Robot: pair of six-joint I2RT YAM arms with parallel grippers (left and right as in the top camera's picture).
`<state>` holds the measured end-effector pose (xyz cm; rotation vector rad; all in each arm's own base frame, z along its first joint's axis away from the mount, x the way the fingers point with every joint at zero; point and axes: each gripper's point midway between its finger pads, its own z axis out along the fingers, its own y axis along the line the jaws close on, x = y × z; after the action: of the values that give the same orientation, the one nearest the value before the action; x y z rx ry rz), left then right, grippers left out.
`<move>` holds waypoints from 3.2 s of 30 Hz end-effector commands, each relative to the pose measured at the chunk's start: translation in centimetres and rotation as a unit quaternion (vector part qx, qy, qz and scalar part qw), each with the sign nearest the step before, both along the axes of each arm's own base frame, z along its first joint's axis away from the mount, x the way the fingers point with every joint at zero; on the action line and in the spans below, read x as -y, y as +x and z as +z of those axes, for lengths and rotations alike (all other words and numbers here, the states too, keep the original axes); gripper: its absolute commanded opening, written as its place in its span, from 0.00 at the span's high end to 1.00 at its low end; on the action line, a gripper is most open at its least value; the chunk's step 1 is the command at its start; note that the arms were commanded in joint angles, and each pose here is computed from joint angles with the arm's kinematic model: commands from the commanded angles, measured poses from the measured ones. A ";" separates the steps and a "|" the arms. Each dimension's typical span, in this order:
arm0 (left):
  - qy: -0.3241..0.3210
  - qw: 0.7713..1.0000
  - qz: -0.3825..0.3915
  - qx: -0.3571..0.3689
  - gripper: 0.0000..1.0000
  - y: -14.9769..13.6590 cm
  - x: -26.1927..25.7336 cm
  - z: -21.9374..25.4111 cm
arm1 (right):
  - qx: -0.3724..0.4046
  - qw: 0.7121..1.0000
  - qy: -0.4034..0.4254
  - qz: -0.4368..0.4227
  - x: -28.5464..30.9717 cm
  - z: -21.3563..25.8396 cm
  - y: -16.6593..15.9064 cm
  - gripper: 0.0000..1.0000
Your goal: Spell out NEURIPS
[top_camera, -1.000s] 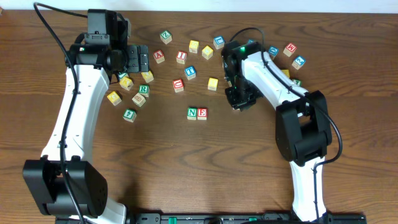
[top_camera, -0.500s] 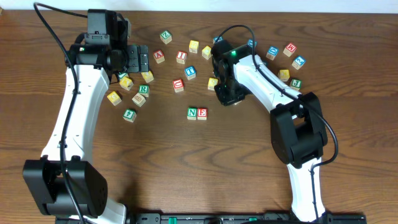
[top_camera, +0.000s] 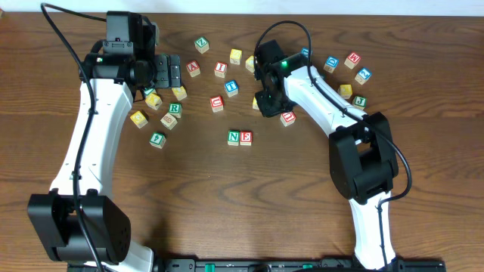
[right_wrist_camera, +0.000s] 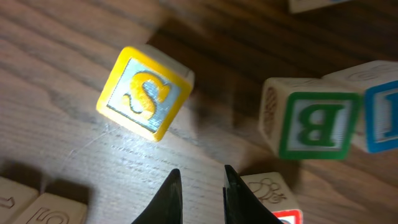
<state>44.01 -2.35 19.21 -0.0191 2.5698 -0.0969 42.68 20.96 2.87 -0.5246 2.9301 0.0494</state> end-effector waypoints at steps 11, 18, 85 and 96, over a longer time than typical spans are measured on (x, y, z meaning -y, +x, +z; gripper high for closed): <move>0.003 1.000 0.004 0.021 0.03 0.1 -0.2 1.8 | 0.026 0.998 -0.032 -0.049 4.0 1.0 2.1 0.89; 0.003 1.000 0.004 0.021 0.02 0.1 -0.2 1.8 | 0.010 0.998 -0.040 -0.055 5.0 0.8 1.6 0.91; 0.003 1.000 0.004 0.021 0.02 0.1 -0.2 1.8 | -0.052 0.998 0.001 -0.019 2.6 1.2 -5.5 0.51; 0.003 1.000 0.004 0.021 0.02 0.1 -0.2 1.8 | -0.050 0.998 0.003 -0.028 2.8 -1.5 -5.9 0.57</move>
<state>44.01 -2.35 19.21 -0.0191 2.5701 -0.0969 37.11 18.29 2.33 -0.4605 3.0189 0.0839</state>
